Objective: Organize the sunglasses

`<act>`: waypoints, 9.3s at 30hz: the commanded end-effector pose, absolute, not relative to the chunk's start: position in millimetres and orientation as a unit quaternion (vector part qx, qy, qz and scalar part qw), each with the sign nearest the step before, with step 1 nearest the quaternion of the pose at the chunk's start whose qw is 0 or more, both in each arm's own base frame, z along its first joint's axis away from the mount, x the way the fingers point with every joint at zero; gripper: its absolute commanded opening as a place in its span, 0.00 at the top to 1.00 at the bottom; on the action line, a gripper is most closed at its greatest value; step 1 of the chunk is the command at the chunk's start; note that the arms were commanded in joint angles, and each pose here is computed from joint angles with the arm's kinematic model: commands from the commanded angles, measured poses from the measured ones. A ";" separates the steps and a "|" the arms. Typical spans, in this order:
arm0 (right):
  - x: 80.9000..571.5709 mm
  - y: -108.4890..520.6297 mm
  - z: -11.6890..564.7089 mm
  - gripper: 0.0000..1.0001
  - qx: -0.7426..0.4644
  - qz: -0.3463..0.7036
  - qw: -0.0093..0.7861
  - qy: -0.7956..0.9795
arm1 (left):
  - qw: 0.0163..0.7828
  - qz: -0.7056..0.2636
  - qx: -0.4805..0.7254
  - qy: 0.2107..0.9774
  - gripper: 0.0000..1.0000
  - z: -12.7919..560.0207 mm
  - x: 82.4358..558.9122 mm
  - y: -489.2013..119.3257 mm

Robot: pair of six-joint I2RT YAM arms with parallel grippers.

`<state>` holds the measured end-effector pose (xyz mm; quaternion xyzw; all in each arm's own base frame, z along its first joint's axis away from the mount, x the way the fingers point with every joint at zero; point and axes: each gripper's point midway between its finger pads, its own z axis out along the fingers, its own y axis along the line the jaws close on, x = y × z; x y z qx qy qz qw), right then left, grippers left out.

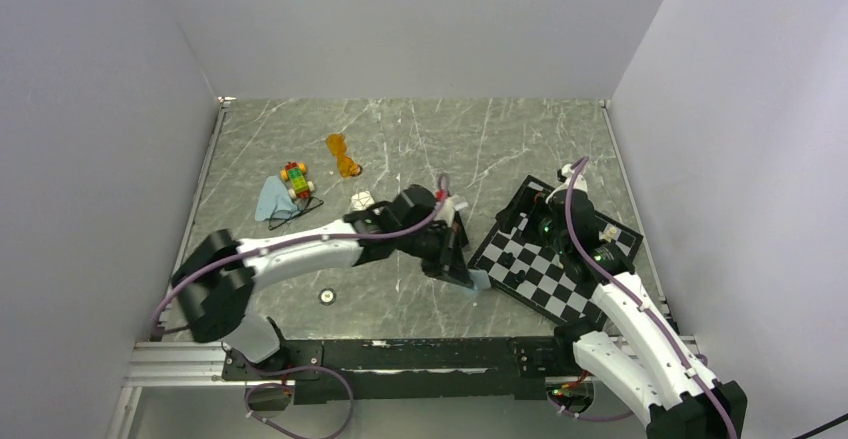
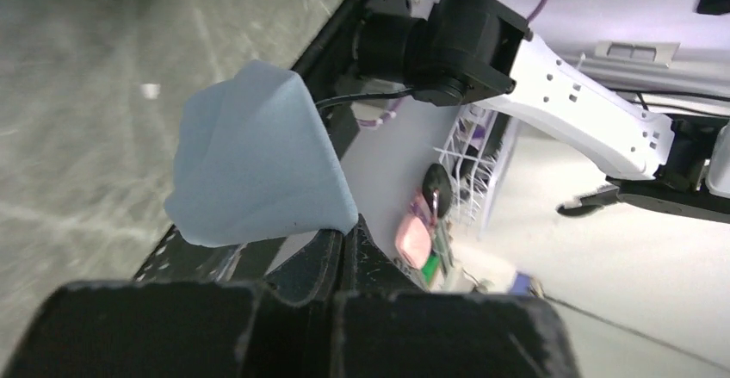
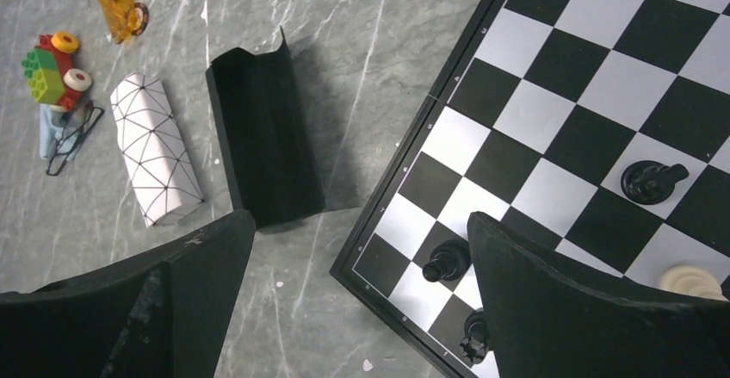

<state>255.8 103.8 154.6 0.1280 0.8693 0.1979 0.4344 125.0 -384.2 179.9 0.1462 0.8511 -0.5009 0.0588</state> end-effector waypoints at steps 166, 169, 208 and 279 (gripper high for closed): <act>87.0 208.7 17.9 0.54 -0.014 0.158 0.190 0.969 | 0.134 -0.146 0.100 0.975 0.80 28.5 160.9 -309.6; 87.2 209.1 18.9 0.54 -0.014 0.159 0.191 0.968 | 0.136 -0.145 0.101 0.975 0.85 31.7 161.6 -308.8; 86.8 227.5 41.4 0.54 -0.024 0.195 0.187 0.962 | 0.135 -0.199 0.109 0.964 1.00 65.3 136.6 -304.7; 94.1 276.8 60.4 1.00 -0.123 0.123 0.241 0.955 | 0.192 -0.267 0.036 0.944 1.00 72.4 135.8 -289.2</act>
